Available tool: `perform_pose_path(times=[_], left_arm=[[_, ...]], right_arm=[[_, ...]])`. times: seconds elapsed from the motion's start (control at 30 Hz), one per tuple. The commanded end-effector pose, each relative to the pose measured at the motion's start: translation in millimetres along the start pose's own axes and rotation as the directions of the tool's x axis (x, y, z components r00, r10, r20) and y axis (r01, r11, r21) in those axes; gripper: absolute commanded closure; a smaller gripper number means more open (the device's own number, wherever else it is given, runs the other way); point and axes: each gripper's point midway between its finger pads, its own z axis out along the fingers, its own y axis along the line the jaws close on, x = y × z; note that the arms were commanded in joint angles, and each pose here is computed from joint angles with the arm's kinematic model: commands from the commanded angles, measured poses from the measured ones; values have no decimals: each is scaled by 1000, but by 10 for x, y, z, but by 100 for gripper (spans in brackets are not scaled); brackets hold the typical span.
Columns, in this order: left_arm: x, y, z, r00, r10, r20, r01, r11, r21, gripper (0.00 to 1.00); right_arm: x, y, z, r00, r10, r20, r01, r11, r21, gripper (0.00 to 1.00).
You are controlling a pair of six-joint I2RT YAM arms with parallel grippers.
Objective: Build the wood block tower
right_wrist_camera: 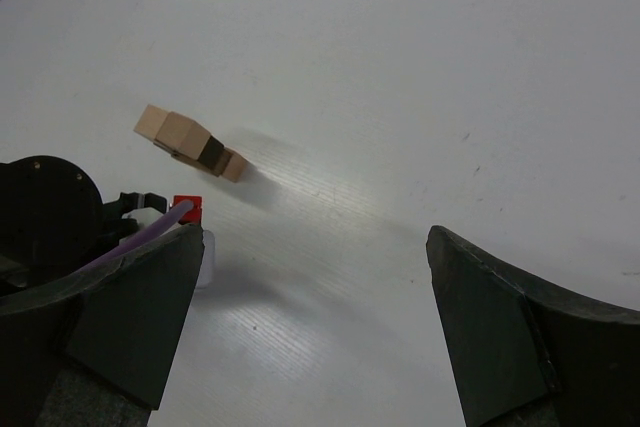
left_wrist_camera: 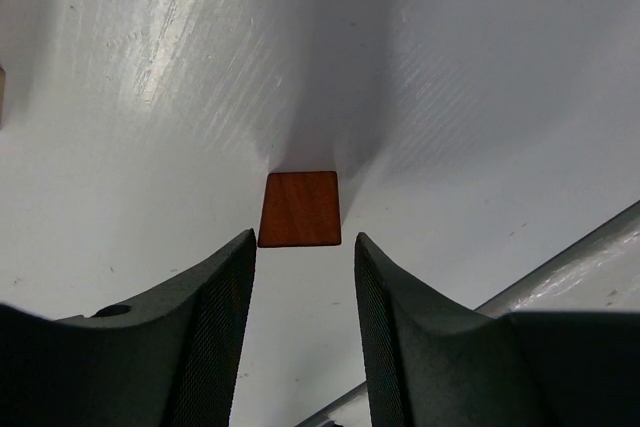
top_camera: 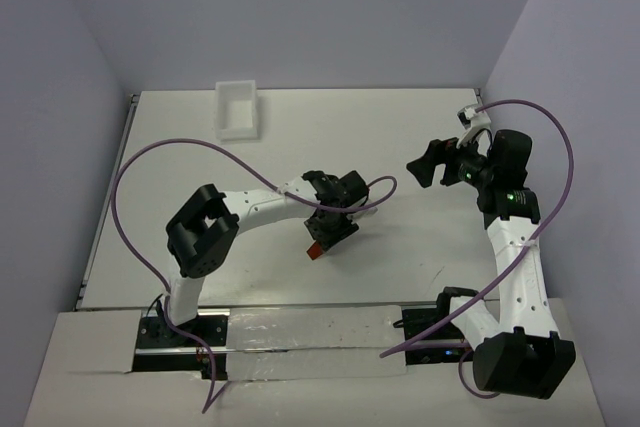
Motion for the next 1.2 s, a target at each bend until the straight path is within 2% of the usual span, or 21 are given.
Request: perform_pose_path(times=[0.0, 0.37, 0.53, 0.7, 0.8, 0.83, 0.9, 0.97, 1.03, 1.07, 1.1, 1.17], left_arm=[[-166, 40, -56, 999, -3, 44, 4, 999, -39, 50], [-157, 42, 20, 999, -3, 38, 5, 999, -40, 55], [-180, 5, 13, 999, -3, 45, 4, 1000, -19, 62], [-295, -55, -225, 993, 3, 114, -5, 1000, 20, 78], [-482, -139, -643, 972, -13, 237, -12, 995, 103, 97], [-543, -204, -871, 955, -23, 297, -23, 988, 150, 100], [-659, -253, -1304, 907, -46, 419, -52, 974, 219, 100], [-766, -218, -2033, 781, -110, 614, -103, 948, 301, 100], [-697, -108, -2600, 658, -183, 731, -127, 929, 347, 100], [-694, -89, -3012, 546, -227, 807, -155, 919, 364, 100], [-655, -57, -3240, 479, -245, 843, -169, 916, 363, 100], [-565, 2, -3507, 398, -256, 881, -186, 918, 350, 100]], right_arm=[[-210, 38, -34, 998, -36, 51, 37, 999, -16, 0], [-191, 22, -23, 998, -50, 42, 51, 999, -15, 0], [-185, 31, -24, 998, -52, 40, 53, 998, -21, 0], [-223, 80, -46, 997, -65, 46, 67, 997, -41, 0], [-271, 179, -76, 994, -89, 57, 93, 992, -88, 1], [-285, 212, -89, 994, -95, 61, 101, 990, -103, 1], [-316, 322, -132, 990, -118, 72, 128, 980, -155, 2], [-362, 549, -205, 982, -163, 98, 184, 944, -273, 3], [-397, 682, -253, 980, -165, 114, 195, 918, -346, 4], [-415, 804, -289, 981, -151, 125, 190, 889, -417, 5], [-471, 905, -318, 983, -121, 137, 173, 863, -475, 5], [-615, 1065, -376, 987, -61, 150, 136, 815, -563, 6]])
